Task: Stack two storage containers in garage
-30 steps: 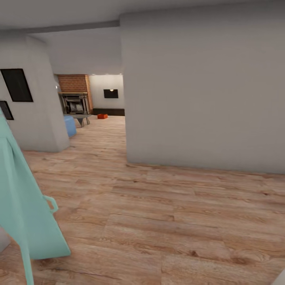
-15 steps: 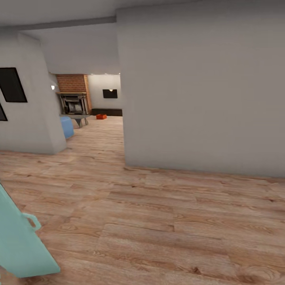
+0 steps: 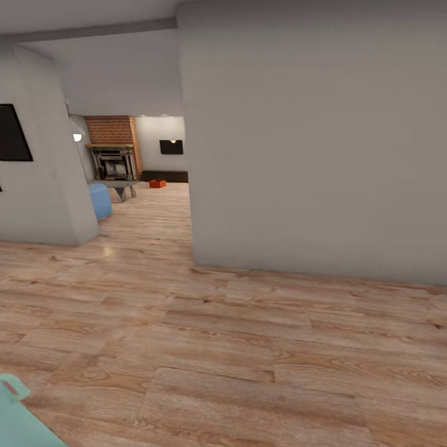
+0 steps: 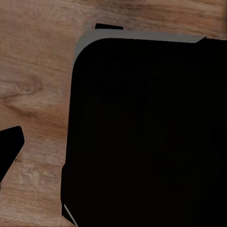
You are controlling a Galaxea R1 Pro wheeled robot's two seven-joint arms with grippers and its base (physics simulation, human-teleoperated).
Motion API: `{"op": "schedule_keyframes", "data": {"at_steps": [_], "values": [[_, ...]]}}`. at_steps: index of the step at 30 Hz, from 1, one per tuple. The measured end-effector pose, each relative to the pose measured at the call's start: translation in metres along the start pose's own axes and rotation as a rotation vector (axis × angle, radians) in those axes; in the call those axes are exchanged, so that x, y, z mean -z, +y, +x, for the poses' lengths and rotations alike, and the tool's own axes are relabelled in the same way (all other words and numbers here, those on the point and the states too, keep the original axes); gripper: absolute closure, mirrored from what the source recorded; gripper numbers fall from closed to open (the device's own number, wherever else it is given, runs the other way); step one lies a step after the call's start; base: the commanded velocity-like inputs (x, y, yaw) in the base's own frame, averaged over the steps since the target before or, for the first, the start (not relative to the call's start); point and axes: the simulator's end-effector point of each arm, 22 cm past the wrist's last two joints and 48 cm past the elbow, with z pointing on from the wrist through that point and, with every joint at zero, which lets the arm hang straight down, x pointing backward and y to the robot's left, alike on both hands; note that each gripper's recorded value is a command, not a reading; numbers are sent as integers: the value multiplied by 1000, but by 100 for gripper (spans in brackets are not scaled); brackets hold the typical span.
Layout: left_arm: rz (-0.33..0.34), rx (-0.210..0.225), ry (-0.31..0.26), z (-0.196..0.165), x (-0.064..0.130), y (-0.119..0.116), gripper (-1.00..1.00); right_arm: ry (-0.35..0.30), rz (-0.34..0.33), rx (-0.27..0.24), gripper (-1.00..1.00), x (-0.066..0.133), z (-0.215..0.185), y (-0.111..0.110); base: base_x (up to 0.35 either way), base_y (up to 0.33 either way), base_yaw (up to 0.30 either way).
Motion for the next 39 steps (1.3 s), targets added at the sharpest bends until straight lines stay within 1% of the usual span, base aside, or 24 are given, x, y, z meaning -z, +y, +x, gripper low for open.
{"op": "schedule_keyframes", "data": {"at_steps": [5,8,39], "values": [[0,0,0,0,0,0,-100,0,-1,1,-100,0,0,0,315,-1,25],[0,0,0,0,0,0,-100,-1,-1,0,-100,0,0,0,315,0,178],[0,0,0,0,0,0,-100,0,1,0,-100,0,0,0,315,0,268]]}}
